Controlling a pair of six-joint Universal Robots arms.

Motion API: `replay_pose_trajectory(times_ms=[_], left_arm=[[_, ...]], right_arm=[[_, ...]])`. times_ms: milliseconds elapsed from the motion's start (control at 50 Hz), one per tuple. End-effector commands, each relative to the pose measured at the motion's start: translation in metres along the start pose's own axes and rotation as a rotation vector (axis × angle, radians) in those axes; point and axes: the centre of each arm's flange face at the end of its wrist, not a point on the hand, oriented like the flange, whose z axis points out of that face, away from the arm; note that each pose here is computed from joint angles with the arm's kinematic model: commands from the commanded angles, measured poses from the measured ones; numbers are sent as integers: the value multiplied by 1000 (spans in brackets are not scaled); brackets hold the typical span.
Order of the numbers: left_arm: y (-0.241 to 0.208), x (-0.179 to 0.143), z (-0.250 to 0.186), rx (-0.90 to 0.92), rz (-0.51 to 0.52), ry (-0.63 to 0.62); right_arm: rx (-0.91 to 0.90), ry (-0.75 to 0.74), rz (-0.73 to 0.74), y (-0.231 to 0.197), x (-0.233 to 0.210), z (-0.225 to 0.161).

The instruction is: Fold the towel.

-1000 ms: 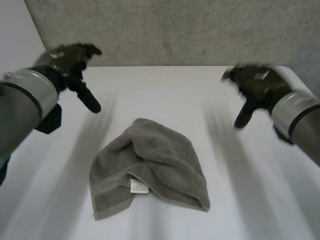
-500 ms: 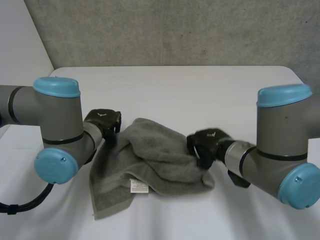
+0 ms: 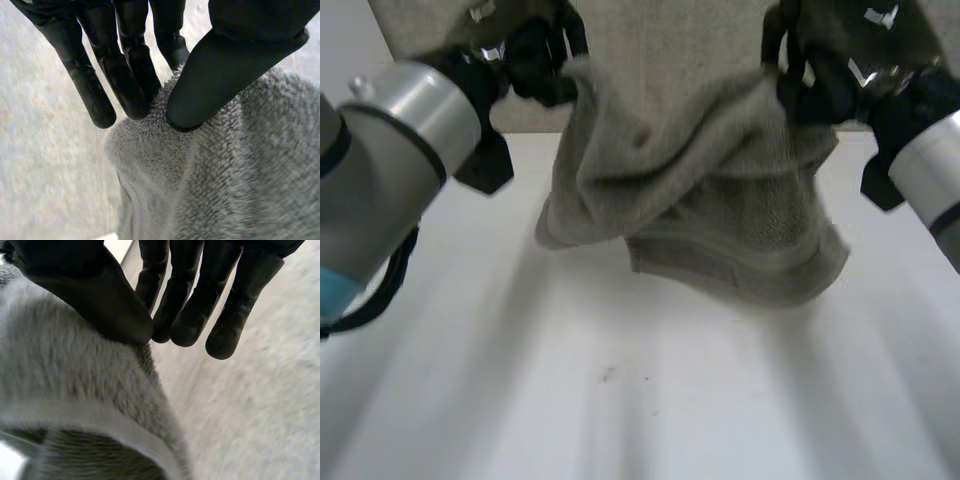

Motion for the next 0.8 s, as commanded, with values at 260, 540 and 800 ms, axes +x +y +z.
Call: replay_pose_trajectory(times_ms=[260, 540, 800], left_arm=[[168, -27, -108, -679, 171, -6], [149, -21, -125, -621, 207, 12], [94, 0, -149, -416, 238, 61]], right_arm=[[-1049, -631, -374, 124, -10, -109], [-619, -159, 26, 100, 25, -1], [-696, -571, -50, 175, -90, 39]])
